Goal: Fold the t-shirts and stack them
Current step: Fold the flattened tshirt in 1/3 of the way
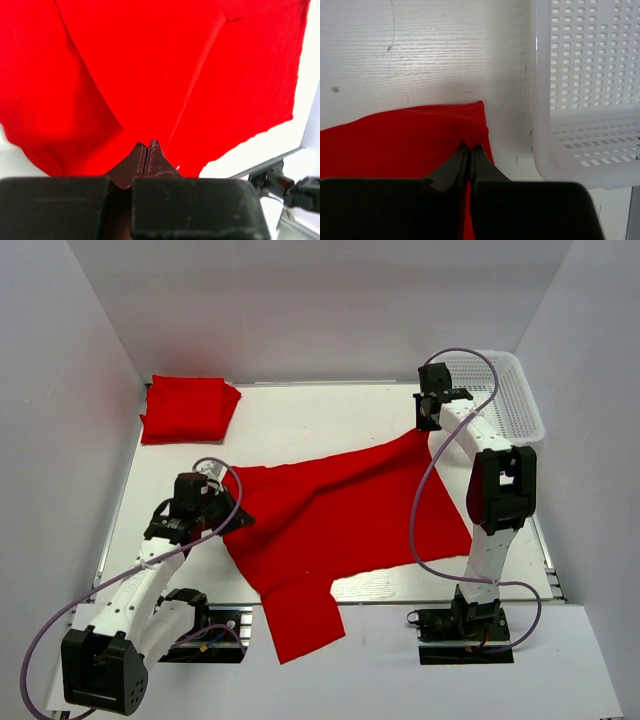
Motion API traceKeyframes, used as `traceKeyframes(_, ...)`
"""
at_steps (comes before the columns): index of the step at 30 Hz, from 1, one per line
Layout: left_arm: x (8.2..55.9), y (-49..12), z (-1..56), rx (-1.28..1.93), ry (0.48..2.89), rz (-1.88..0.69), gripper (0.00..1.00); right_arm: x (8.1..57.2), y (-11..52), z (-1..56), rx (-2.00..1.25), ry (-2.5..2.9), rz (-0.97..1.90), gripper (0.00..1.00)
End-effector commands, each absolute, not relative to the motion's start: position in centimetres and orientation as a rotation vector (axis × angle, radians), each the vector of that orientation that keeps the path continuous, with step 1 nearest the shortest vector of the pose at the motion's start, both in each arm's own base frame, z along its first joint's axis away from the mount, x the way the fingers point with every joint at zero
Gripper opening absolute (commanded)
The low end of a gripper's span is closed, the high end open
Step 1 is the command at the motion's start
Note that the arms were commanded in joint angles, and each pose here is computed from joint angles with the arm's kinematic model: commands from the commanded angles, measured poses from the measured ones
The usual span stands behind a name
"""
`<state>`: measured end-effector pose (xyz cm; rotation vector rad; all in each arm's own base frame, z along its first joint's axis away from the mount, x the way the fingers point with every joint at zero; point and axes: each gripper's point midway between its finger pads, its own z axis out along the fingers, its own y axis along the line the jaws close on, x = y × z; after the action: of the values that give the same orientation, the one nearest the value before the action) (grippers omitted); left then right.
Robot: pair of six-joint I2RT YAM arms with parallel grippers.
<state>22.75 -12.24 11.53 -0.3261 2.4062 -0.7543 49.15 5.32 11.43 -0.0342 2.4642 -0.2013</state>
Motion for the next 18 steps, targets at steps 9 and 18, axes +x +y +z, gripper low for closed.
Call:
traceKeyframes(9,19.1,-13.1,8.1,-0.329,2.532,-0.831,0.00,47.8,4.1,11.6,-0.037,2.472,-0.250,0.00)
traceKeyframes(18,17.4,-13.3,5.4,-0.336,2.621,-0.834,0.23,46.6,3.7,9.4,-0.009,2.514,-0.282,0.07)
